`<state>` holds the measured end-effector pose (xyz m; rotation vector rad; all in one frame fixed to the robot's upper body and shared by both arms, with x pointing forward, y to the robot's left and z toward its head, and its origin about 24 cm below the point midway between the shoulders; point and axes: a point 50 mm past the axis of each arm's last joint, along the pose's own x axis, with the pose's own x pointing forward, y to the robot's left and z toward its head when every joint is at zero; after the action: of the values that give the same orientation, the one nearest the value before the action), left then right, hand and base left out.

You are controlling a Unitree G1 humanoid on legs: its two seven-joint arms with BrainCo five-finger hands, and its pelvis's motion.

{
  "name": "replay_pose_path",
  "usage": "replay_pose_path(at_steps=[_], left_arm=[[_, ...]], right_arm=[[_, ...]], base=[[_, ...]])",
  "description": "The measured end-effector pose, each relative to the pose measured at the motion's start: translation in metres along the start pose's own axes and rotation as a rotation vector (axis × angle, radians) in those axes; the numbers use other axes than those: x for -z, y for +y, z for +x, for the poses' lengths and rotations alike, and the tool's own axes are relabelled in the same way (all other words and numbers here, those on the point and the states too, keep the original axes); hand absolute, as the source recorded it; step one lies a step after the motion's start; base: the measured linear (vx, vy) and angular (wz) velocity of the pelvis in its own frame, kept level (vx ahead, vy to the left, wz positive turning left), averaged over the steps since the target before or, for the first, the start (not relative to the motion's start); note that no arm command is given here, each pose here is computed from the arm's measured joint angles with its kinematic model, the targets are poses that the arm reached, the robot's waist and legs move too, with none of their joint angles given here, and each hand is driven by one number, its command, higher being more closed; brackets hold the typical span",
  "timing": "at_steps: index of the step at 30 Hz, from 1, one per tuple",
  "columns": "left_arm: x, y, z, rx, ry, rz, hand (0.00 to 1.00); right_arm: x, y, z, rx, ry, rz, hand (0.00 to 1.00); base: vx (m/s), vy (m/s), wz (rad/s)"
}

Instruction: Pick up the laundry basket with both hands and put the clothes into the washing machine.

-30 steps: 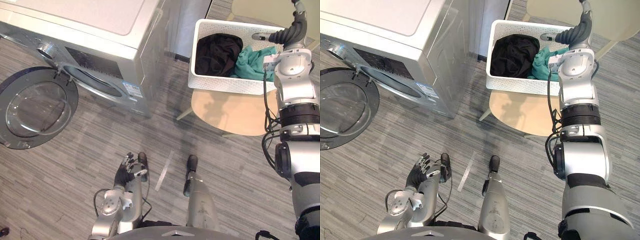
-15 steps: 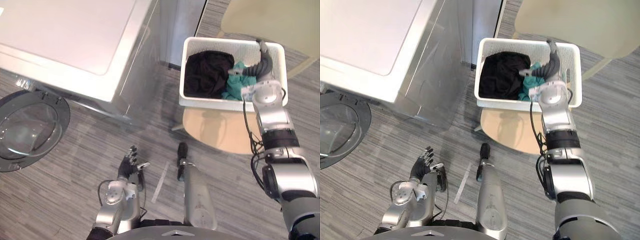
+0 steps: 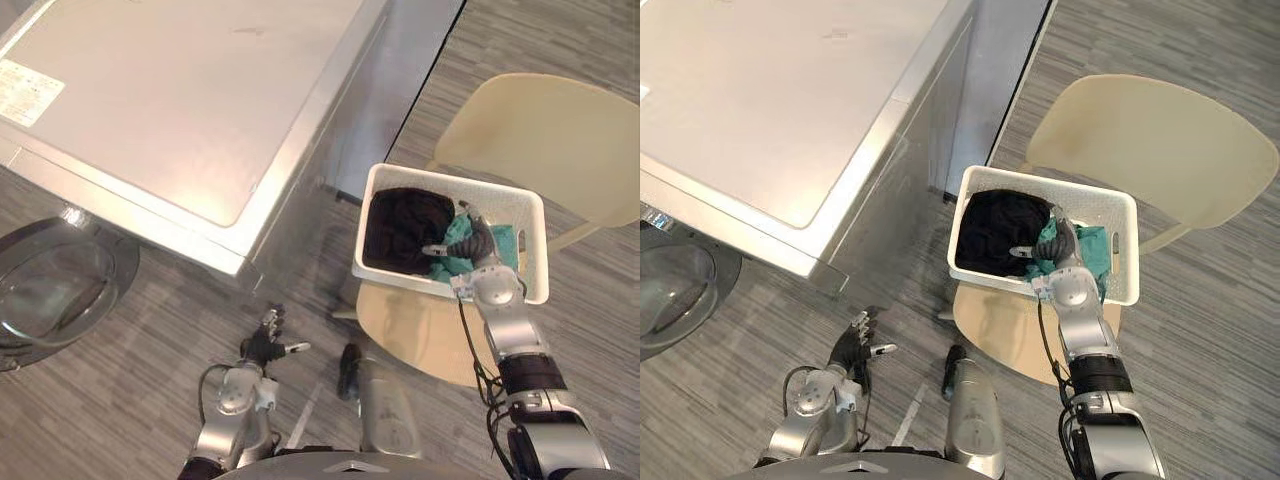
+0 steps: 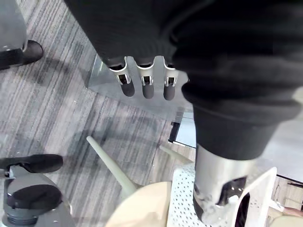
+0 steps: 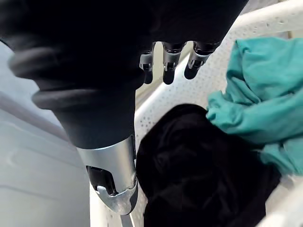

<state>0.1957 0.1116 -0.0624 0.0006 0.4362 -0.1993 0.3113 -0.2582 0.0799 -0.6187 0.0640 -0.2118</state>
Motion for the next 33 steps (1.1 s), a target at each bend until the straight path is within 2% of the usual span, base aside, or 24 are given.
replay_pose_path(at_steps=[4,8,13,18,24,33], left_arm=[[0.007,0.016,-0.005,-0.05,0.027,0.024,0.0],[0.005,0.022,-0.005,-0.088,0.019,0.019,0.0],[-0.006,0.019,-0.002,-0.102,-0.031,-0.01,0.0],[-0.018,0.021,0.004,-0.146,-0.076,-0.064,0.0],[-0.031,0.011,0.013,-0.151,-0.119,-0.199,0.0],[-0.061,-0.011,0.027,-0.071,-0.214,-0.253,0.0]], right_arm=[[-0.007,0.009,0.009,-0.048,-0.006,-0.028,0.0],[-0.018,0.0,0.028,-0.018,-0.001,-0.043,0.0],[-0.039,-0.054,0.058,0.115,0.015,-0.165,0.0],[-0.053,-0.092,0.071,0.229,0.048,-0.291,0.0],[-0.066,-0.097,0.079,0.248,0.059,-0.357,0.0],[-0.115,-0.101,0.091,0.237,-0.04,-0.475,0.0]], base=[[-0.07,0.163,-0.12],[-0.1,0.097,0.0],[-0.08,0.062,0.01],[-0.03,0.015,0.01],[0.03,-0.028,0.12],[0.0,-0.038,0.08]])
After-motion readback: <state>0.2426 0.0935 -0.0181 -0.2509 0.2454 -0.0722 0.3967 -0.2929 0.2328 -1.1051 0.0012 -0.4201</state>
